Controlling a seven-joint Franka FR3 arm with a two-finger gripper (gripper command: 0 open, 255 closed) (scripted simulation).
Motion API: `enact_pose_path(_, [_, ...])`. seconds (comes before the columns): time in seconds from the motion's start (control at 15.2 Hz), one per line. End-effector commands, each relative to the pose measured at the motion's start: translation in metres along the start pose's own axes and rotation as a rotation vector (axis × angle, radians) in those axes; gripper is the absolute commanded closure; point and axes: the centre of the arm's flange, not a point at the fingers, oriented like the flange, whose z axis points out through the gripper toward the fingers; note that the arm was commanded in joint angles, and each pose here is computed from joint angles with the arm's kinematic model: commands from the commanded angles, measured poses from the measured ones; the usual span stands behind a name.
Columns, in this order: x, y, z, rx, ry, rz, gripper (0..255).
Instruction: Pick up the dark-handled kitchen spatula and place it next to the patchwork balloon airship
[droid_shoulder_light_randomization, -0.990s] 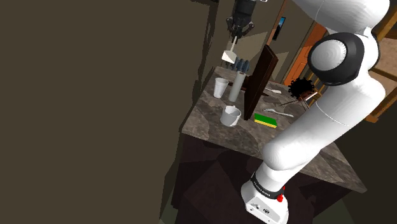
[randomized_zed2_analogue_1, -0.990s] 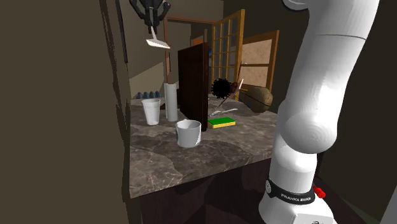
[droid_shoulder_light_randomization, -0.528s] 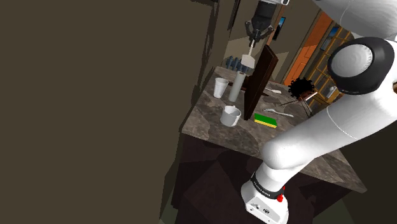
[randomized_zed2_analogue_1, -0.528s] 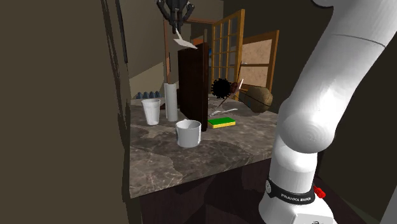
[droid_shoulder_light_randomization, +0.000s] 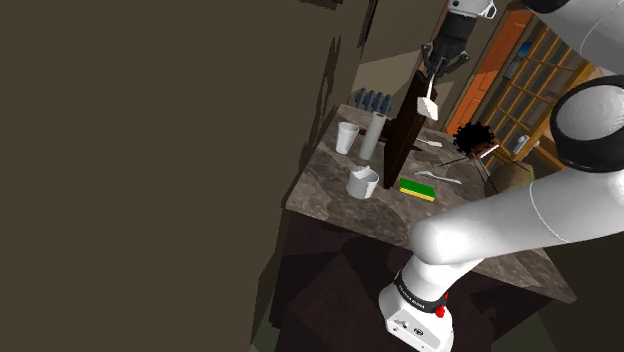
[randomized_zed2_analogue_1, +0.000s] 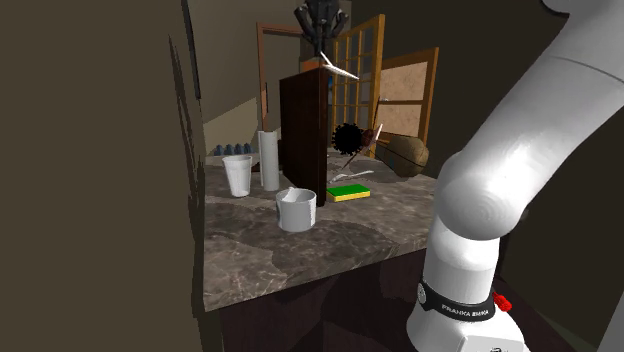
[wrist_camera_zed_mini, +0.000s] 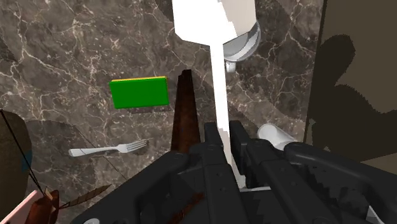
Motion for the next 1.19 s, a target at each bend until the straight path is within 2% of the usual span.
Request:
enact_pose_path(0.0, [0.001,0.027,0.000,0.000,-0.001,-0.001,255])
enact_pose_path(1.12, [-0.010,0.252,-0.001,0.000,-0.001,-0.001,255])
